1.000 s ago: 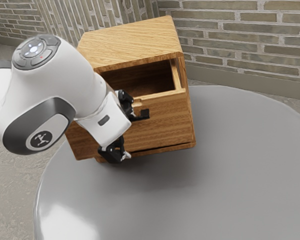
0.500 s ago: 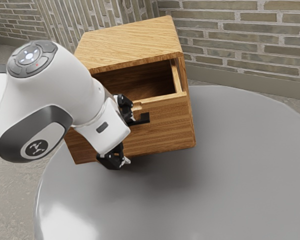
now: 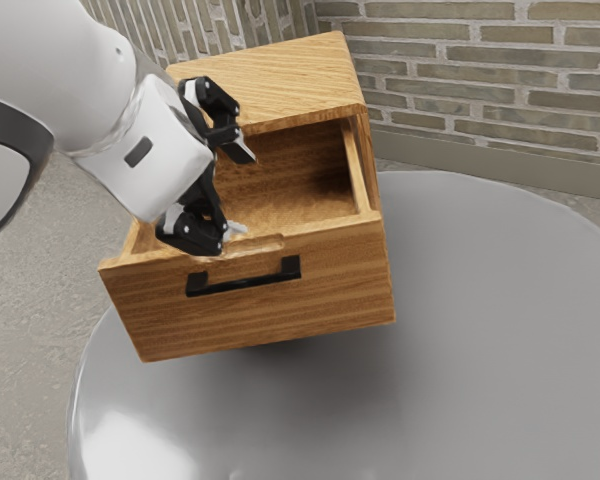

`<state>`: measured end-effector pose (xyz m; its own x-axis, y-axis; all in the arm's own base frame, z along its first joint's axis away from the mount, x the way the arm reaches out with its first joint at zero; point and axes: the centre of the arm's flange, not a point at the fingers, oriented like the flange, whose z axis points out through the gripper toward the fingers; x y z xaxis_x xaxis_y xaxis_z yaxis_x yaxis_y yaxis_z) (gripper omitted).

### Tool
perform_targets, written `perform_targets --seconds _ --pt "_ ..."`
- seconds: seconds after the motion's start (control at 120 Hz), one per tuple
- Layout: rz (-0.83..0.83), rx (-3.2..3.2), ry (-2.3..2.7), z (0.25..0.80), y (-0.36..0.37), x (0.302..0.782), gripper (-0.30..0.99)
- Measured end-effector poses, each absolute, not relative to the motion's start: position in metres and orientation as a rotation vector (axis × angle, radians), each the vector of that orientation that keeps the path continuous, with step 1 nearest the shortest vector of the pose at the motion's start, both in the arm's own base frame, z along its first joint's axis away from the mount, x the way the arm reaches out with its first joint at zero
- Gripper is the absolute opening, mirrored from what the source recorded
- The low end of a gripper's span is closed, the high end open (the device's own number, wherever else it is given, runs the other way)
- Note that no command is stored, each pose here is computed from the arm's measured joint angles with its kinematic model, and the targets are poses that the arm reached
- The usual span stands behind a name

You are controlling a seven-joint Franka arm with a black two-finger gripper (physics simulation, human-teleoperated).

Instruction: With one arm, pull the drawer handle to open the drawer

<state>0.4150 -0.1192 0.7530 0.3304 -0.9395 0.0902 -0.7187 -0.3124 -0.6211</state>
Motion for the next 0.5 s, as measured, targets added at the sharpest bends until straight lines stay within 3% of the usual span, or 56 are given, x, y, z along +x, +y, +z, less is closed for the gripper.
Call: perform_targets --seconds 0.267,0.383,0.5 --pt "-0.548 -2.184 1.426 0.759 -0.102 0.415 0.66" --pt "-0.562 -2.422 1.221 0.799 -0.022 0.452 0.68" --pt "-0.399 -2.715 0.972 0.788 0.044 0.479 0.69"
